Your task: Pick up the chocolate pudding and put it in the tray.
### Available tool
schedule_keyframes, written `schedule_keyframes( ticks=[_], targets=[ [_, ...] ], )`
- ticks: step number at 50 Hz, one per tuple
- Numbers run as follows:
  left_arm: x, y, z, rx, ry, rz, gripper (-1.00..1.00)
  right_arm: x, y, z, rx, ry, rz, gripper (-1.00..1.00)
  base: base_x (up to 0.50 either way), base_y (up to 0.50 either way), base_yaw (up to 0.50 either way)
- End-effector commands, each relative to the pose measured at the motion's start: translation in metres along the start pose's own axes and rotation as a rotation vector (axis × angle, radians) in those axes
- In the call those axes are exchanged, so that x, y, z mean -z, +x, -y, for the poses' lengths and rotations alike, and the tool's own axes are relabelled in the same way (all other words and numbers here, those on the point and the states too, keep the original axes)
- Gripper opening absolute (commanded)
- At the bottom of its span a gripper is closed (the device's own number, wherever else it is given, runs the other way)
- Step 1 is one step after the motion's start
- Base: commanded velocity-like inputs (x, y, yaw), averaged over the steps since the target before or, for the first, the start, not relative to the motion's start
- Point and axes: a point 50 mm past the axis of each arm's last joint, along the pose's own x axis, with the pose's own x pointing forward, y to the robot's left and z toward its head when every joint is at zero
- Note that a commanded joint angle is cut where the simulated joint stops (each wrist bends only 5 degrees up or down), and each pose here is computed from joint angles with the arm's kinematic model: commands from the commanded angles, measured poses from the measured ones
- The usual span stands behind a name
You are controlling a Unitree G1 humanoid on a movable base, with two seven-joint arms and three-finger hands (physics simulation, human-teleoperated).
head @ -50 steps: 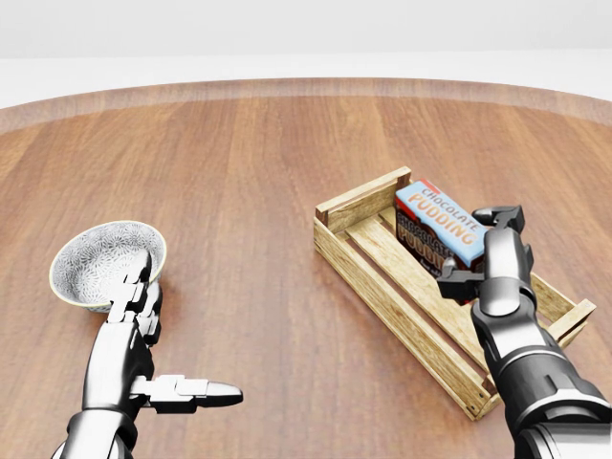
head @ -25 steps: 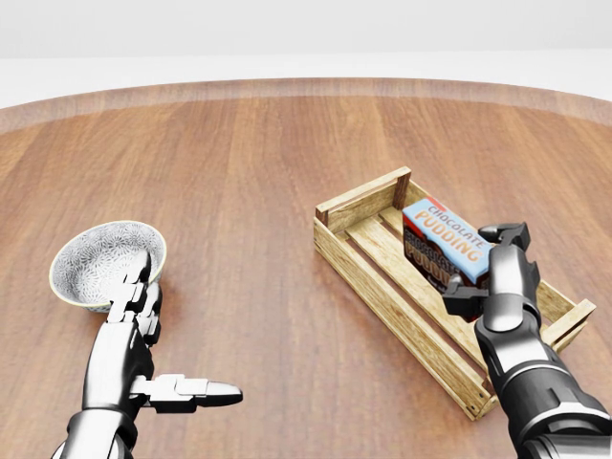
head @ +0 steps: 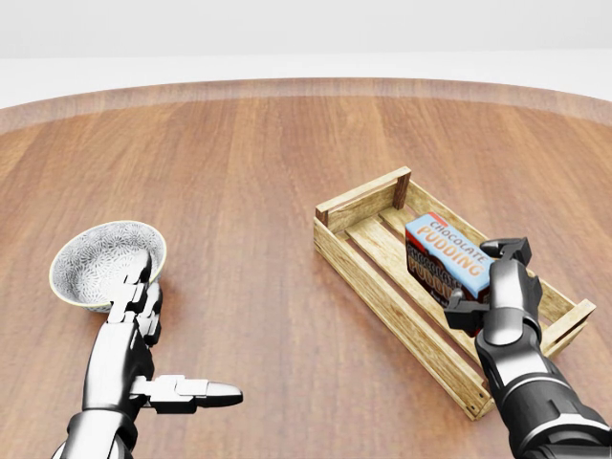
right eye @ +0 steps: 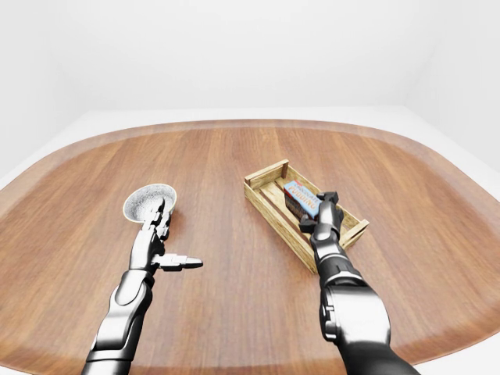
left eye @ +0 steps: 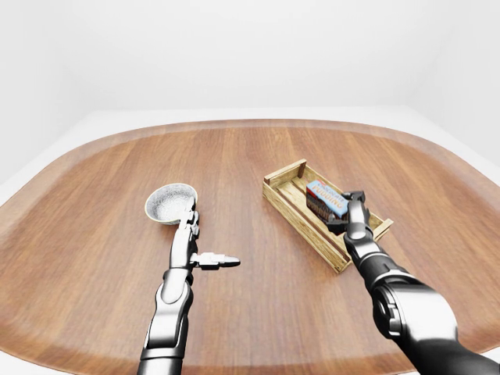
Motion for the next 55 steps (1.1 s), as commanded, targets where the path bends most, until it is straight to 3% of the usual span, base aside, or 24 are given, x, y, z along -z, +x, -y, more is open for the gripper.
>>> schedule_keyframes(
  ticks=[1,55],
  targets=[
    [0.0,-0.001,0.0,0.003,-0.01,-0.003,1.0,0.005,-0.001,0.001,0.028,0.01,-0.017,-1.0,0.0,0.0,0.0],
    [-0.001,0.0,0.0,0.001,-0.012,-0.004,1.0,0.019,-0.005,-0.002,0.025,-0.005,-0.05,-1.0,0.0,0.0,0.0]
  ],
)
